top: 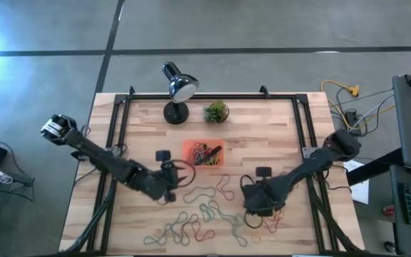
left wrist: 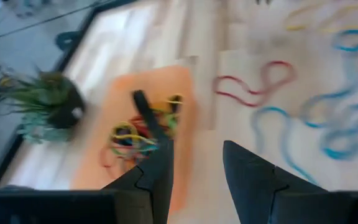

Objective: Pick and place rubber bands into bin
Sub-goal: Put the black rubberband into the orange bin, then put the blue rubberband into the orange bin

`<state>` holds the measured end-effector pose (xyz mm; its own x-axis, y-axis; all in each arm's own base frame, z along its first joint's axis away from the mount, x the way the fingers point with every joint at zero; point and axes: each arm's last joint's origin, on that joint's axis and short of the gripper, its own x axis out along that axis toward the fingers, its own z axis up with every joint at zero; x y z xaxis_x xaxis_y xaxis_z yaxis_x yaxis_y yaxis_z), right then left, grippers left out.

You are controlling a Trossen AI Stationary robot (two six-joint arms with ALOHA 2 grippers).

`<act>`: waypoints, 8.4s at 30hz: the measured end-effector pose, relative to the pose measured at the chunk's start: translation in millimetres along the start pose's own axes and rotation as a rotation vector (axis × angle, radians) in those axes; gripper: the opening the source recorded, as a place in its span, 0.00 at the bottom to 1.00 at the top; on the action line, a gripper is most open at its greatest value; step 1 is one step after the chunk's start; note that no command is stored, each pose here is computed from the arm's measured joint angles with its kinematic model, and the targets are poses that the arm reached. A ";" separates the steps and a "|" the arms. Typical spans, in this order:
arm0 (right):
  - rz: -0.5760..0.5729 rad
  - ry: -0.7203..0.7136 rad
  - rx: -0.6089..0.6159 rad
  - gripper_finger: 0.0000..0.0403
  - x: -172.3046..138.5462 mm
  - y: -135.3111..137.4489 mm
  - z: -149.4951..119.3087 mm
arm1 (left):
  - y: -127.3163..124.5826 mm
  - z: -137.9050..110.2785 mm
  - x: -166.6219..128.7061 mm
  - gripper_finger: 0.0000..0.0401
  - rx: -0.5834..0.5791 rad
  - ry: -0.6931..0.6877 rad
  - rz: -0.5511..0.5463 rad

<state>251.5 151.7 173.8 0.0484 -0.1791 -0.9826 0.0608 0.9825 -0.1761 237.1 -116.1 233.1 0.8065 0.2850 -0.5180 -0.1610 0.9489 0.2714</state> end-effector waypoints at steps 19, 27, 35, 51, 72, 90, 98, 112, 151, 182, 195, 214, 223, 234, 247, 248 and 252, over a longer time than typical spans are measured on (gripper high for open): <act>0.284 -0.107 0.159 0.14 -21.3 16.9 -83.4 | -20.9 -20.0 -6.2 0.31 0.034 0.021 -0.054; 0.286 -0.102 0.096 0.14 -4.7 25.7 -101.5 | -21.5 -18.2 -6.2 0.31 0.018 0.007 -0.058; 0.285 -0.116 0.033 0.14 -5.6 25.5 -102.2 | -21.7 -17.4 -6.2 0.31 0.012 0.000 -0.060; 0.209 -0.090 0.060 0.33 -1.5 21.4 -107.3 | -21.7 -17.4 -6.2 0.31 0.016 0.001 -0.059; 0.105 -0.048 0.052 0.35 21.3 36.1 -109.8 | -21.5 -21.7 -5.1 0.31 0.021 0.009 -0.057; 0.137 -0.073 0.064 0.02 6.3 27.7 -111.8 | -19.5 -28.5 -0.7 0.31 0.015 0.013 -0.047; 0.063 -0.238 0.076 0.02 -8.4 21.8 -106.8 | -17.8 -28.8 0.9 0.31 0.013 0.017 -0.040; -0.481 -0.923 0.090 0.02 -63.0 2.1 -59.1 | -17.7 -27.8 0.9 0.31 0.017 0.015 -0.040; -0.294 -0.870 0.332 0.02 17.9 -132.0 88.5 | -12.6 -23.2 1.7 0.31 0.035 -0.058 0.130; -0.022 -0.845 0.173 0.29 26.9 -123.2 97.4 | -12.6 -23.2 1.7 0.31 0.030 -0.059 0.128; 0.243 -0.821 0.019 0.24 -8.1 -107.3 75.4 | -24.2 -28.1 3.2 0.31 0.038 0.039 -0.224; 0.371 -0.719 -0.192 0.16 -16.0 -37.5 44.5 | -43.5 -45.6 3.8 0.31 -0.407 0.396 -0.621; 0.367 -0.686 -0.186 0.16 -5.5 -37.1 37.8 | -81.9 -56.0 6.7 0.31 -0.501 0.595 -0.664; 0.364 -0.674 -0.188 0.16 -1.9 -37.5 35.6 | -101.7 -65.0 18.9 0.31 -0.540 0.686 -0.596; 0.364 -0.677 -0.187 0.16 -2.0 -37.4 35.8 | -105.5 -64.2 17.5 0.31 -0.492 0.784 -0.534; 0.364 -0.677 -0.187 0.16 -2.1 -37.4 35.8 | -106.8 -64.3 17.4 0.31 -0.485 0.790 -0.528; 0.364 -0.677 -0.188 0.16 -2.0 -37.4 35.8 | -112.5 -65.1 17.9 0.31 -0.465 0.795 -0.507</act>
<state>284.8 113.4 184.5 0.6326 0.2224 -0.7419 -0.2418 0.9667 0.0836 232.6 -208.9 140.4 0.2616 -0.3129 -0.9130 -0.2474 0.8927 -0.3768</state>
